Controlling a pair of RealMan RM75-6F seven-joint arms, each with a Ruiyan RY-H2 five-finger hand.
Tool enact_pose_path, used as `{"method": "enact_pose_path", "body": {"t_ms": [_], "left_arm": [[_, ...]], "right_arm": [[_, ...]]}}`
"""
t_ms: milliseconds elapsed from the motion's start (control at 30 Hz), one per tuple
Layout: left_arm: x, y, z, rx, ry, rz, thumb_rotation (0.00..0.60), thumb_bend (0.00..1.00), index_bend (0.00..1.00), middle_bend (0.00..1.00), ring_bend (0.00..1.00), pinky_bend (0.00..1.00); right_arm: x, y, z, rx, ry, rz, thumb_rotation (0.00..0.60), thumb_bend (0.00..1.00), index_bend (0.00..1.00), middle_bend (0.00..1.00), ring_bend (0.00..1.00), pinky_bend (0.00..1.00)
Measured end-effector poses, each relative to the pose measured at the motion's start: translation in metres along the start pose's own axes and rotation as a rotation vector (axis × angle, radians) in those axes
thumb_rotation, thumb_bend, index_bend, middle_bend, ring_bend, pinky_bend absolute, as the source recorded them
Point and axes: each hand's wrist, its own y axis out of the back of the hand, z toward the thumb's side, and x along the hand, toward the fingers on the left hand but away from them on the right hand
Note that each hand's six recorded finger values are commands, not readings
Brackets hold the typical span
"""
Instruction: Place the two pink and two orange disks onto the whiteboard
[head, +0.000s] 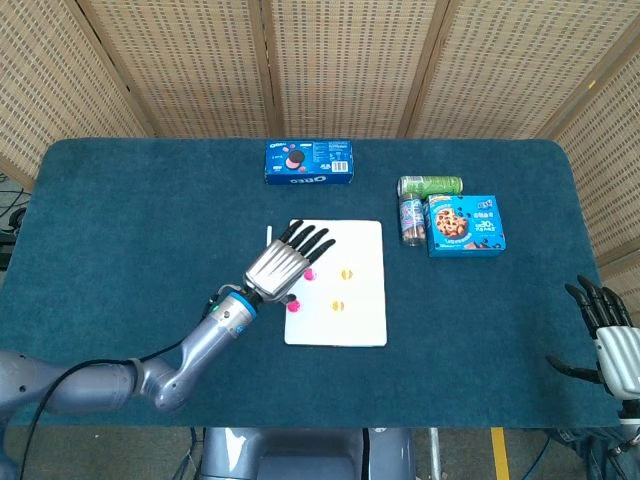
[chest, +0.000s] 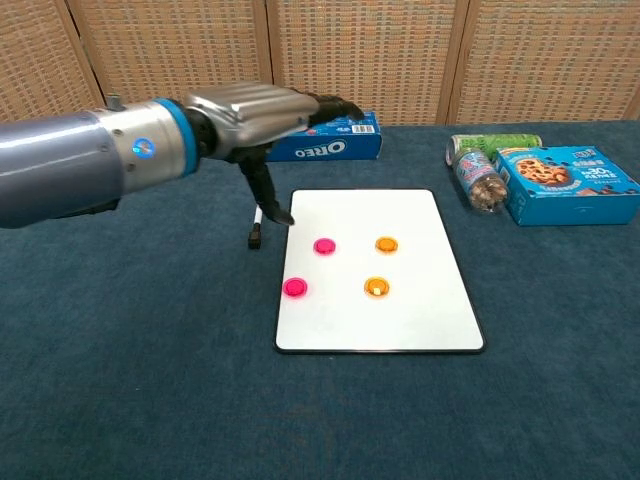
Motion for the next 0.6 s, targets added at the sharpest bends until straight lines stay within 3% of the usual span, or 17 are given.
{"method": "enact_pose_path", "body": {"t_ms": [300, 433, 600], "left_arm": [[-0.093, 0.009, -0.077, -0.041, 0.129, 0.159, 0.600, 0.04, 0.00, 0.00, 0.00, 0.00], [-0.158, 0.003, -0.119, -0.085, 0.281, 0.234, 0.600, 0.04, 0.00, 0.00, 0.00, 0.00], [-0.259, -0.015, -0.162, -0.148, 0.541, 0.287, 0.600, 0.04, 0.00, 0.00, 0.00, 0.00]], "right_arm": [[0.002, 0.002, 0.003, 0.007, 0.000, -0.024, 0.600, 0.02, 0.00, 0.00, 0.00, 0.00], [0.002, 0.004, 0.004, 0.021, -0.015, -0.063, 0.600, 0.03, 0.00, 0.00, 0.00, 0.00], [0.005, 0.008, 0.011, 0.041, -0.021, -0.122, 0.600, 0.03, 0.00, 0.00, 0.00, 0.00]]}}
